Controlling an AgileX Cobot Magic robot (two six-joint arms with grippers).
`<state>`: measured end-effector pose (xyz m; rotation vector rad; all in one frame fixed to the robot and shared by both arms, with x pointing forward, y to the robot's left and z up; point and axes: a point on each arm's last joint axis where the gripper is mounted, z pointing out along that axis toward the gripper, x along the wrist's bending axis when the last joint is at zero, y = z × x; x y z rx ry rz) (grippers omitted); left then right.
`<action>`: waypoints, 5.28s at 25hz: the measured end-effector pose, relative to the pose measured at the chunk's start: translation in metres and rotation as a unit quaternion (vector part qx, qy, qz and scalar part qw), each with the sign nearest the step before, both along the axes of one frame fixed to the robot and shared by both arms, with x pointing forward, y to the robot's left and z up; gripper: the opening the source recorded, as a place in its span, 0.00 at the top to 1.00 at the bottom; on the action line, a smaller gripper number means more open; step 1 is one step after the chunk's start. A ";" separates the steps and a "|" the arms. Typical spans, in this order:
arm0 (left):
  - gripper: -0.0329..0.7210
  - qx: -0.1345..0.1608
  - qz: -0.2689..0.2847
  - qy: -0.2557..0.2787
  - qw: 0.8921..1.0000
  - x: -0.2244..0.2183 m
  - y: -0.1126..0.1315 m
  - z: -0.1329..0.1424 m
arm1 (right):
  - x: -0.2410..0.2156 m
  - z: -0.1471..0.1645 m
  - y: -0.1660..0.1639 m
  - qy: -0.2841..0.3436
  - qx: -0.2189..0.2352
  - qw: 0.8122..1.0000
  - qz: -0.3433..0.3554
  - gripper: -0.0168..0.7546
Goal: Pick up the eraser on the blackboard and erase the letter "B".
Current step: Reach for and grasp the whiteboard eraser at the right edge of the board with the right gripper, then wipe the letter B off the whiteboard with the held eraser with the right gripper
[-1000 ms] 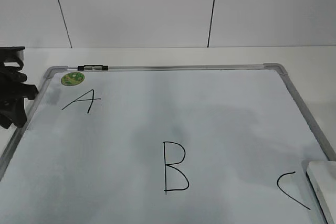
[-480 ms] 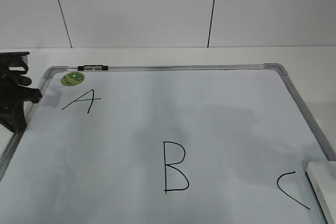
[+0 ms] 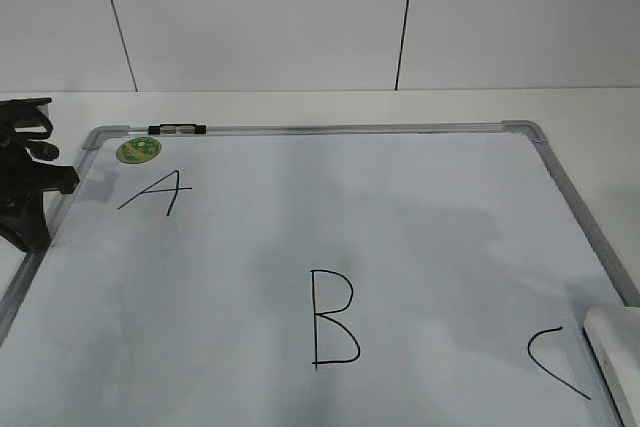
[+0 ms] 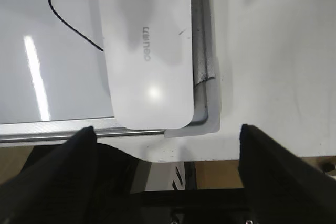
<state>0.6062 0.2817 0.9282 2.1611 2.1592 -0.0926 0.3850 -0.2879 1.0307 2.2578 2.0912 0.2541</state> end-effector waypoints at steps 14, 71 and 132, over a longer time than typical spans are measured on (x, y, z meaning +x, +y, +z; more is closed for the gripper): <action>0.93 0.000 0.000 0.000 1.000 0.000 0.000 0.000 | 0.041 -0.036 0.006 0.039 0.019 0.999 0.021 0.12; 0.93 0.003 -0.003 -0.005 1.000 0.001 -0.001 0.000 | 0.086 -0.062 0.009 0.168 0.029 0.985 0.032 0.27; 0.93 0.003 -0.004 -0.001 1.000 0.000 -0.001 0.000 | 0.161 -0.085 0.257 0.125 -0.022 0.953 0.274 0.27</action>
